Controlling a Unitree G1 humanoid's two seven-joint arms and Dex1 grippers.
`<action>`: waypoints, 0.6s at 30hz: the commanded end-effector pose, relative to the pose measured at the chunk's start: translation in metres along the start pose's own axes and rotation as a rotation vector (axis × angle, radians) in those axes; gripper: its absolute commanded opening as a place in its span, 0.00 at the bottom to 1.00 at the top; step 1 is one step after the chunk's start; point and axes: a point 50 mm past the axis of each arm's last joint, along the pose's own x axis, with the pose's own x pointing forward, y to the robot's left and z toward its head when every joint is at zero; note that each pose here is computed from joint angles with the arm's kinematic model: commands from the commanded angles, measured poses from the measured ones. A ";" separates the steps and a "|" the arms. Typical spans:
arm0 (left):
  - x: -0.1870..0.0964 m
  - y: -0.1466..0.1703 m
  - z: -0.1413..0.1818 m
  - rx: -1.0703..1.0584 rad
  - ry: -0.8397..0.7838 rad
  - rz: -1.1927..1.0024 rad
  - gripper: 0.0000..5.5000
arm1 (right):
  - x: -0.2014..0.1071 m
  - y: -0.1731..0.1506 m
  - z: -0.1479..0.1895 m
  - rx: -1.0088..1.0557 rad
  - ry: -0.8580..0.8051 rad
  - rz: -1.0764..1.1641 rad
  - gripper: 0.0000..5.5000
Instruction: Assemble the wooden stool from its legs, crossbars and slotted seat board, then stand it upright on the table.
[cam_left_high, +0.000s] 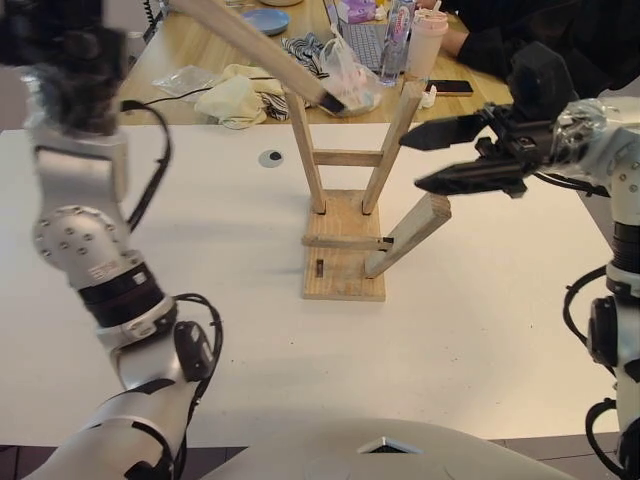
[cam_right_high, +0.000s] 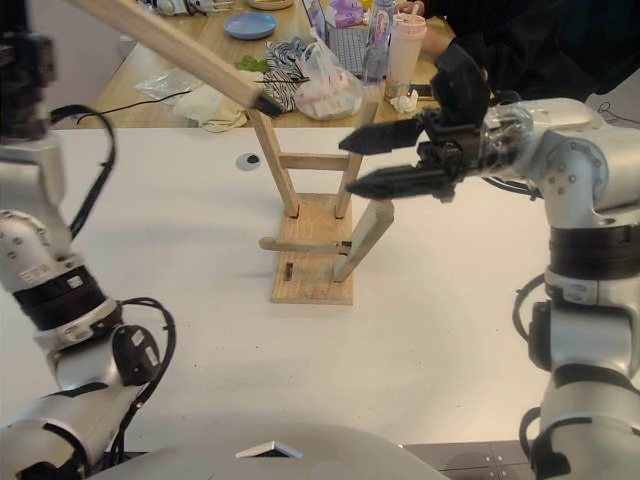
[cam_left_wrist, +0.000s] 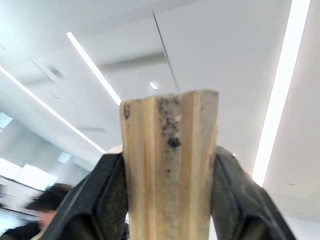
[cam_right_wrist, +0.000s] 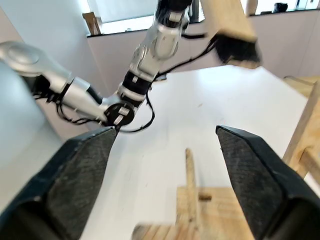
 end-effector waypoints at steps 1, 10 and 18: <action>-0.035 0.019 -0.017 0.059 0.173 0.109 0.36 | -0.001 0.003 -0.013 0.019 0.059 -0.015 0.65; -0.099 0.048 -0.067 0.019 0.349 0.233 0.36 | 0.005 -0.004 -0.042 -0.019 0.186 -0.067 0.43; -0.119 0.050 -0.104 -0.047 0.441 0.226 0.36 | 0.003 -0.008 -0.045 -0.027 0.214 -0.079 0.41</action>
